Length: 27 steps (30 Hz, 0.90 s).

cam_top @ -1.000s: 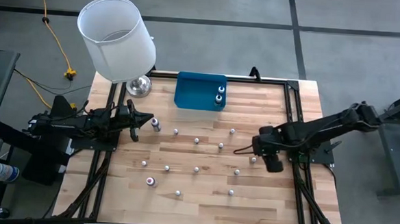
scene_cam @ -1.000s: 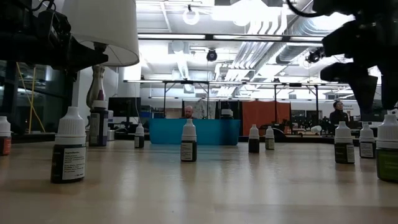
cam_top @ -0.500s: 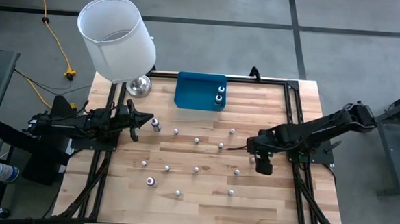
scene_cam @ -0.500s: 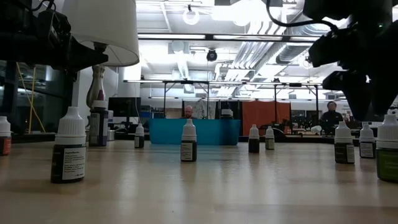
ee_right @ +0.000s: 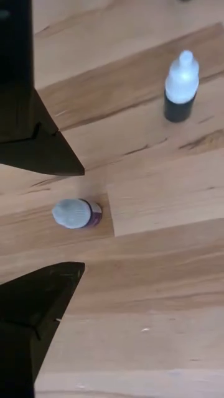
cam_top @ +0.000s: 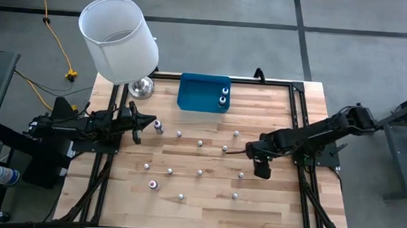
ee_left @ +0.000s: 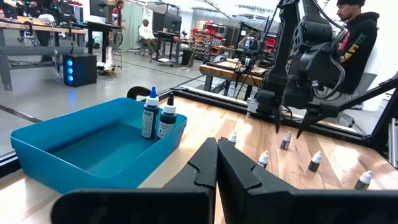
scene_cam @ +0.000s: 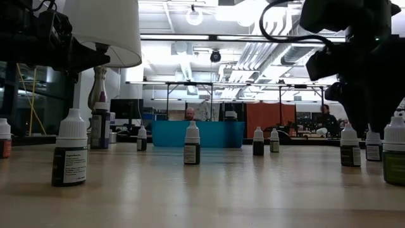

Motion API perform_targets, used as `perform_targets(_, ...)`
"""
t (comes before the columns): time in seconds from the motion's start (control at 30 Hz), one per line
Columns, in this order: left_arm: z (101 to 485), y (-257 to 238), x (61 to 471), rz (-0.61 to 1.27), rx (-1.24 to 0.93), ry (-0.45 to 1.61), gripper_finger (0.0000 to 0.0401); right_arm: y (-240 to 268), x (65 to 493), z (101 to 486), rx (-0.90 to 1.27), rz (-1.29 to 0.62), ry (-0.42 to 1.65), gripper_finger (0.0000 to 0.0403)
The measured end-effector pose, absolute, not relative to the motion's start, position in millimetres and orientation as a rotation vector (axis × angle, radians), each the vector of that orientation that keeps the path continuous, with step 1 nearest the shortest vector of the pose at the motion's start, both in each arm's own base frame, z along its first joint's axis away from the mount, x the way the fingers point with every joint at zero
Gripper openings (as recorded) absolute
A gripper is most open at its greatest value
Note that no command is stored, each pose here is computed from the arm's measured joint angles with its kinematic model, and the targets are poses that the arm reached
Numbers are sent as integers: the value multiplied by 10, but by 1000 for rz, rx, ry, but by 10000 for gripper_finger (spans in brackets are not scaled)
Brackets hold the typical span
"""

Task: Pick & Place food coloring
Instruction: Put the small violet food coloring bottle into the blue bin

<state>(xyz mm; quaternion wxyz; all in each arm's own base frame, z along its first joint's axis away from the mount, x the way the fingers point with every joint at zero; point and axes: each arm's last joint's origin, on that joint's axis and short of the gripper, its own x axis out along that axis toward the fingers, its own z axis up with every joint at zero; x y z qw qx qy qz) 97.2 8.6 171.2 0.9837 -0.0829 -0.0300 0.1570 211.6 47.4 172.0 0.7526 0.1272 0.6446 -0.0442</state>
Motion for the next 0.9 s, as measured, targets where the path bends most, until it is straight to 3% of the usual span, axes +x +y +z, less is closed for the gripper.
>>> perform_targets(0.9, 1712, 86, 972, 315, -167, -60, 0, 473, 2110, 1677, 504, -291, 1441, 216)
